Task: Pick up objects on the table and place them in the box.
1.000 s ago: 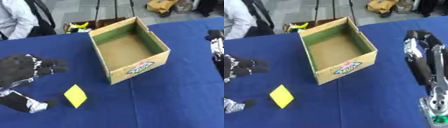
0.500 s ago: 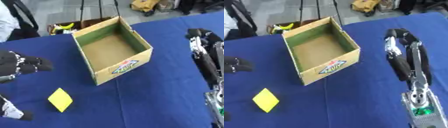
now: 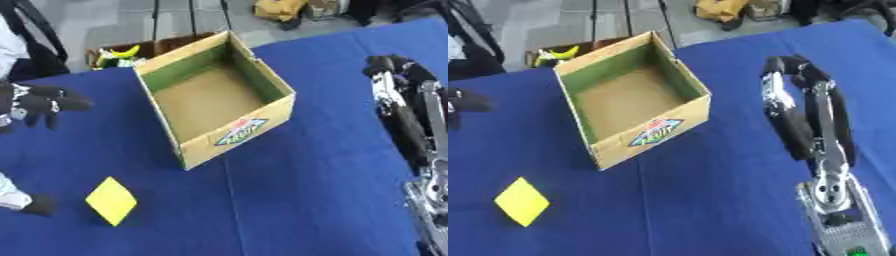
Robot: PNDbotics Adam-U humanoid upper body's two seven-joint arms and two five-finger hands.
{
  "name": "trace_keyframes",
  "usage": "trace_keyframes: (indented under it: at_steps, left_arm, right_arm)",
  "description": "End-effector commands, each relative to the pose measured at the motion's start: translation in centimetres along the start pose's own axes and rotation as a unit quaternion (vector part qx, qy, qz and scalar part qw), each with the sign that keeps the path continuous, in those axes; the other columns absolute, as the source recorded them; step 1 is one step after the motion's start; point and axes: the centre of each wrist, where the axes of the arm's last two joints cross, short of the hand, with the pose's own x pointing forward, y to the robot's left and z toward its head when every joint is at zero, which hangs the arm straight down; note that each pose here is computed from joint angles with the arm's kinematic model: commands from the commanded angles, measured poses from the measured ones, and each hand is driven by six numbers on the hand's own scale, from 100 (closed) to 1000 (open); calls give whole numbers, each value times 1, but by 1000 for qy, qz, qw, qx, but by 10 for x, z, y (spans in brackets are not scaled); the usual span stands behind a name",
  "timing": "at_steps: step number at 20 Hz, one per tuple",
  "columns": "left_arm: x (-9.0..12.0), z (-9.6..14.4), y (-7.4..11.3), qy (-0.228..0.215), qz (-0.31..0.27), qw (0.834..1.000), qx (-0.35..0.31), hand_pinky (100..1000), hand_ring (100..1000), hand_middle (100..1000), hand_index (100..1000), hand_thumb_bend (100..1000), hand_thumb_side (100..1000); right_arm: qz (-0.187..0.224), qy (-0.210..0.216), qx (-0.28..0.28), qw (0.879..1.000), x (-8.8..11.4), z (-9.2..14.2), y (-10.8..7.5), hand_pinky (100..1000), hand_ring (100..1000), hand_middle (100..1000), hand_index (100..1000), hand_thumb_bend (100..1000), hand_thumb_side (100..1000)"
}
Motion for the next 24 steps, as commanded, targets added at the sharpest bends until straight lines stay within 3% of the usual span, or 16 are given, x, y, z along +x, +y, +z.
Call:
trace_keyframes:
  at_steps: [1,6,18,24]
  left_arm:
    - [-3,4,7,-36,-89,990,-107,484,627,892,986,900,734]
    - [-6,-3,-3,-5,-105,985,-137,482,618,886,983,931,751]
    - [-12,-19,-20,1,-110,975,-195,508,648,924,1000,961,715]
    - [-13,-26,-26,-5,-139,966,-219,546,690,966,1000,941,616]
  right_arm:
    - [0,-16,0,1000,6,-4,-4,938,1000,638,753,100,775]
    - [0,-15,0,1000,6,-3,-4,938,1000,637,753,100,775]
    - [-1,-13,1,1000,6,-3,-3,940,1000,637,752,100,775]
    - [-1,-13,2,1000,5,-3,-3,940,1000,636,751,100,775]
